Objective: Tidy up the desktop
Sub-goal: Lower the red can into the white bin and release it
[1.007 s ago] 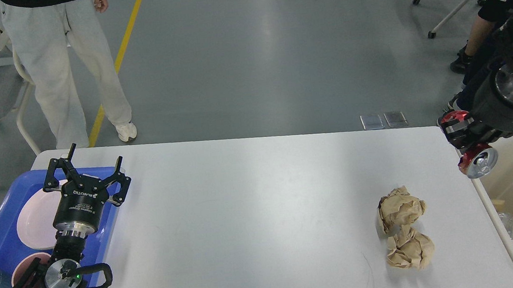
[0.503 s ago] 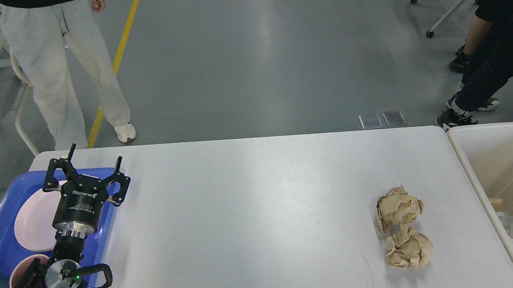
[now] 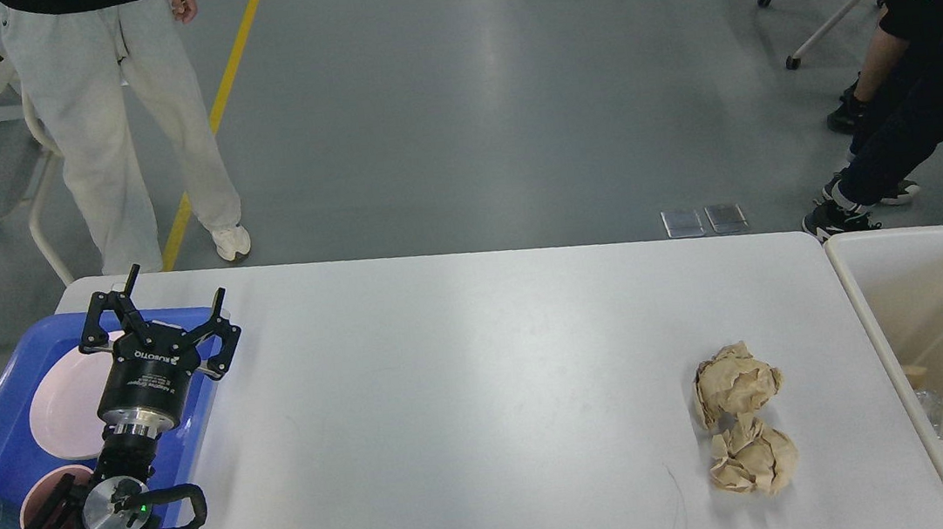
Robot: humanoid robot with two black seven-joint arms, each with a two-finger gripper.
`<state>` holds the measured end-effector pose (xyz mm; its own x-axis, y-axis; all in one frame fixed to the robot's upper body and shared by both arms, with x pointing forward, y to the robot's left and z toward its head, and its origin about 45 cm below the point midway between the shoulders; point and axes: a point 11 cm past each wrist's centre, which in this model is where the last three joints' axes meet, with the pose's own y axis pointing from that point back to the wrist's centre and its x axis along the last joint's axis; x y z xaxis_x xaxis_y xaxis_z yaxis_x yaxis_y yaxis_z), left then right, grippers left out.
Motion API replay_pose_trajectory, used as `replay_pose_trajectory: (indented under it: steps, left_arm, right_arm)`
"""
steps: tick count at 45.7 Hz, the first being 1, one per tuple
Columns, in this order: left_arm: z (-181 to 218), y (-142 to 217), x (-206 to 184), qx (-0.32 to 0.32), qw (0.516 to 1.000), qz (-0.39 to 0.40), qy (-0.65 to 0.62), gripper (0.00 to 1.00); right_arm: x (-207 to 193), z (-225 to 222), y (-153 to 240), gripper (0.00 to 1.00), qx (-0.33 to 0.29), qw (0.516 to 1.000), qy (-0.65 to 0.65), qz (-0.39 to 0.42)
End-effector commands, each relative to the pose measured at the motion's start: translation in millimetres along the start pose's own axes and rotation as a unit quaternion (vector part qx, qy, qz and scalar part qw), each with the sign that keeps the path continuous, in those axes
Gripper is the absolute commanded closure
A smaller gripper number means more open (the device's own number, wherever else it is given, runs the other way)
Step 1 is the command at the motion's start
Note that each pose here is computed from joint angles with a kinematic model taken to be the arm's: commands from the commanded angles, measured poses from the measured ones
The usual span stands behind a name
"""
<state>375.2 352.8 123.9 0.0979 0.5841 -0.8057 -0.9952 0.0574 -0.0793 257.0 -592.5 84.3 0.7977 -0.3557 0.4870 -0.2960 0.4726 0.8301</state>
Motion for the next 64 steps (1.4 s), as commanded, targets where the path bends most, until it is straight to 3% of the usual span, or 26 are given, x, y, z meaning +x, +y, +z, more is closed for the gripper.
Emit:
replay_pose_trajectory:
  steps: [1,9,21,22,26,30,49,56,64]
  left_arm:
    - [0,0,0,0.0,1.0,0.0,0.0,0.03]
    - [0,0,0,-0.001,1.0,0.0,0.0,0.03]
    - [0,-1,-1,0.0,1.0,-0.001,0.0,0.03]
    - [0,-1,-1,0.0,1.0,-0.001,0.0,0.03]
    - [0,-1,-1,0.0,1.0,-0.001,0.0,0.03]
    - [0,0,0,0.0,1.0,0.0,0.0,0.03]
    - [0,0,0,0.0,1.0,0.0,0.0,0.03]
    - [0,-1,-1,0.0,1.0,-0.001,0.0,0.03]
    - [0,0,0,0.0,1.0,0.0,0.0,0.03]
  right_arm:
    - [-30,-16,-20,1.0,-0.003,1.0,0.014,0.018]
    - [-44,-28,-27,1.0,-0.002,0.998,0.018,0.06]
    - [-57,-20,-29,1.0,-0.01,0.998,0.015,0.061]
    - [-55,-19,-29,0.89,-0.011,0.998,0.015,0.067]
    - [-45,-21,-27,0.0,-0.007,0.993,0.016,0.116]
    - [-46,-20,-27,0.0,-0.006,0.989,0.017,0.148]
    - [-58,-16,-29,0.0,-0.007,0.99,0.022,0.138]
    - [-35,0,-18,0.0,-0.012,0.997,0.014,0.081]
    - [13,-7,20,0.0,0.006,0.997,0.08,0.002]
